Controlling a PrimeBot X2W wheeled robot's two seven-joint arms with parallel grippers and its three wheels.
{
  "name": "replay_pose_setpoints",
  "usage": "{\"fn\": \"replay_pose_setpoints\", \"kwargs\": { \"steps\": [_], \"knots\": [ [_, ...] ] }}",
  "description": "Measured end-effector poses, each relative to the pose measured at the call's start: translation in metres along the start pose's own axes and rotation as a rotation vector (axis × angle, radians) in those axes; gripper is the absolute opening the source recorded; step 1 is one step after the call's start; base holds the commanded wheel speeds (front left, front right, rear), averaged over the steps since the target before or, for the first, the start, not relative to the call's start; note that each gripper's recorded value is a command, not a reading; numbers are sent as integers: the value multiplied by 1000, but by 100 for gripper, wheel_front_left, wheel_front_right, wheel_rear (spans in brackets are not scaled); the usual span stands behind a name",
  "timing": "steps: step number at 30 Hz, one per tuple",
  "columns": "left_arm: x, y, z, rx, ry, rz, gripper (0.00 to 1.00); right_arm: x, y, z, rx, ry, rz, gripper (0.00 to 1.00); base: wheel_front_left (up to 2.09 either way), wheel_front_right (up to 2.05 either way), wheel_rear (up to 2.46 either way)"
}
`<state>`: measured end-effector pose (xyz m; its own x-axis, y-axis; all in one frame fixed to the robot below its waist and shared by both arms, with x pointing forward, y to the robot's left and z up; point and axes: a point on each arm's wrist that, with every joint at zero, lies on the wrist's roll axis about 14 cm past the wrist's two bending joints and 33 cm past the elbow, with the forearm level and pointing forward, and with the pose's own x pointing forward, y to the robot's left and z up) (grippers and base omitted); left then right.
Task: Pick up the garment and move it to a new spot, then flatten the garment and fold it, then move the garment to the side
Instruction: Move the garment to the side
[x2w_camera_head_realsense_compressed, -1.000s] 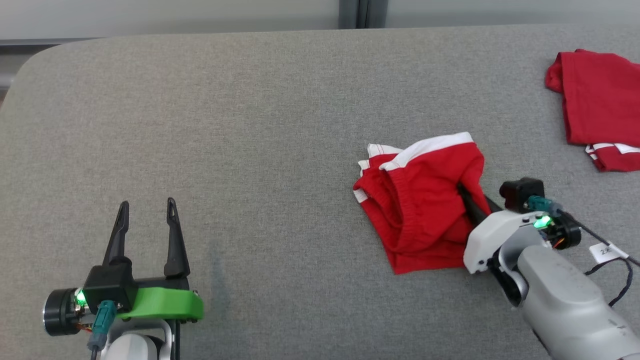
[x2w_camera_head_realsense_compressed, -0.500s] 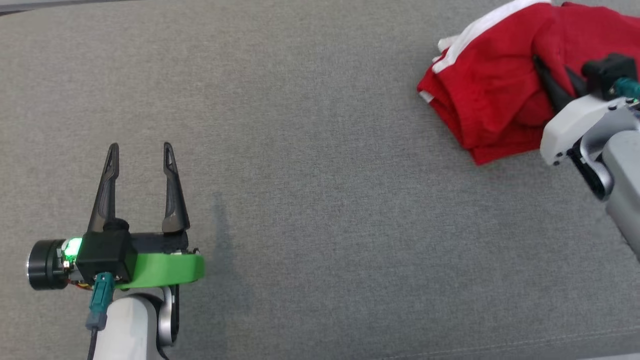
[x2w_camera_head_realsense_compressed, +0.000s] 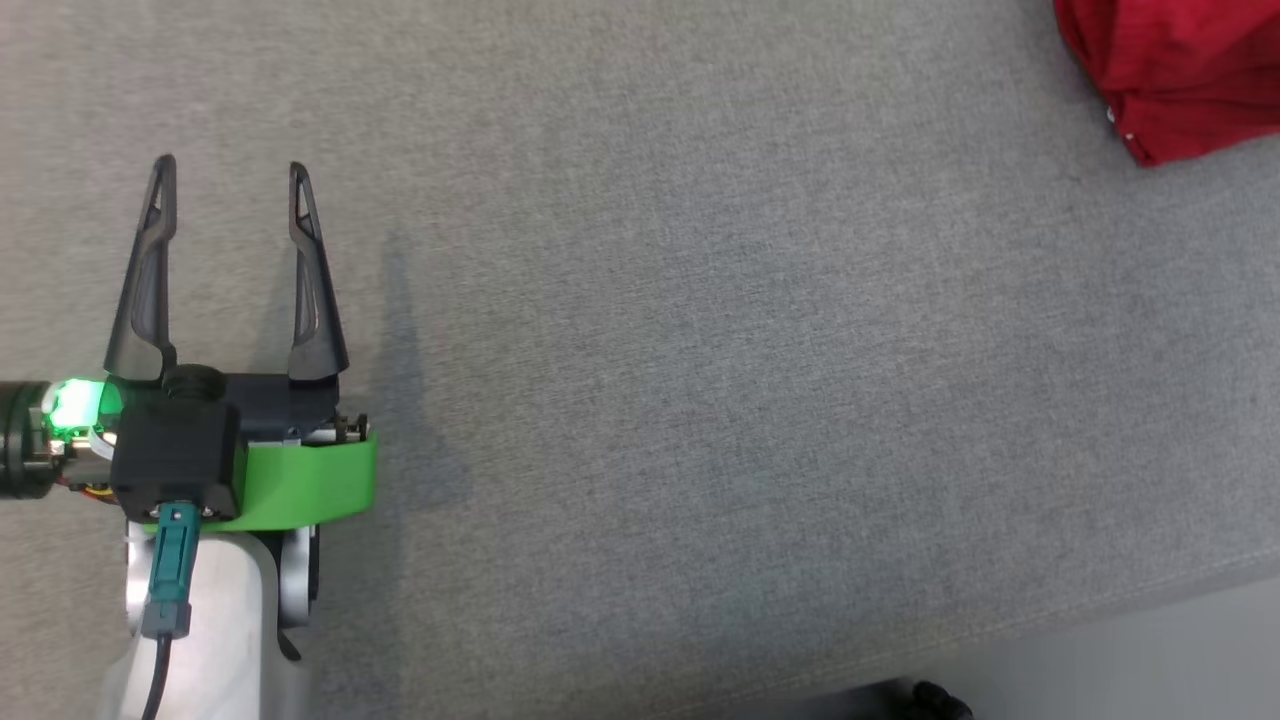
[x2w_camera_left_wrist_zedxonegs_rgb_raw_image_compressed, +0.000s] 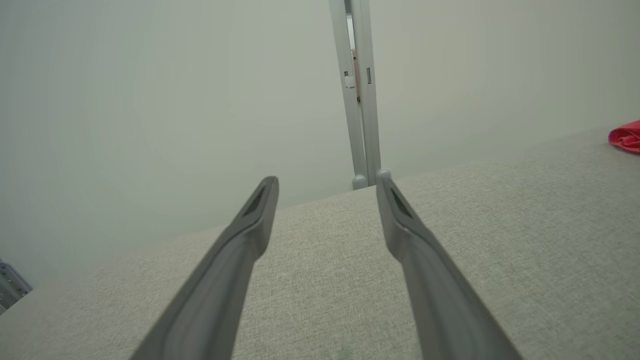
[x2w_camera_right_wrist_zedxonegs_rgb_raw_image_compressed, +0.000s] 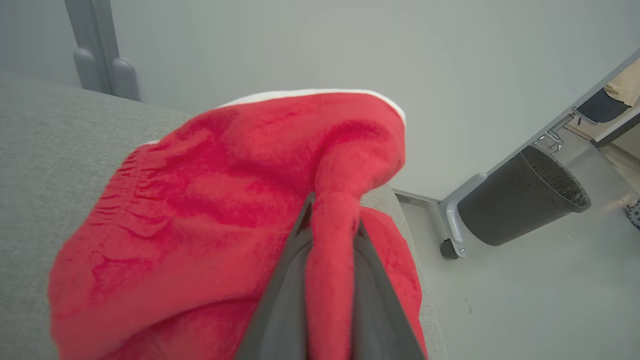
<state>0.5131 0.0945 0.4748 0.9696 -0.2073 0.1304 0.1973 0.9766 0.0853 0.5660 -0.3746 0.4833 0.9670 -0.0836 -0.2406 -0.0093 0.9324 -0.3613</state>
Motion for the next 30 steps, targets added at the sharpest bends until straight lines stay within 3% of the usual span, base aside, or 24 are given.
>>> {"fn": "replay_pose_setpoints", "kwargs": {
  "steps": [6,13,14,15,23,30],
  "knots": [
    [15,-18,-13,-7,-2,-54,100,-3,-44,-32,-76,113,-86,0,0,0,0],
    [21,-22,-21,-10,-6,-64,100,10,-53,-41,-93,150,-119,0,0,0,0],
    [21,-22,-22,-12,-6,-64,100,12,-52,-43,-92,158,-122,7,0,0,0],
    [21,-22,-23,-12,-5,-63,100,14,-52,-44,-93,164,-126,100,0,0,0],
    [14,-10,-25,-7,9,-23,100,20,-64,-28,-90,136,-166,100,0,0,0],
    [-7,6,-30,-18,56,30,100,11,-53,22,24,-46,-150,100,0,0,0]
  ]
}}
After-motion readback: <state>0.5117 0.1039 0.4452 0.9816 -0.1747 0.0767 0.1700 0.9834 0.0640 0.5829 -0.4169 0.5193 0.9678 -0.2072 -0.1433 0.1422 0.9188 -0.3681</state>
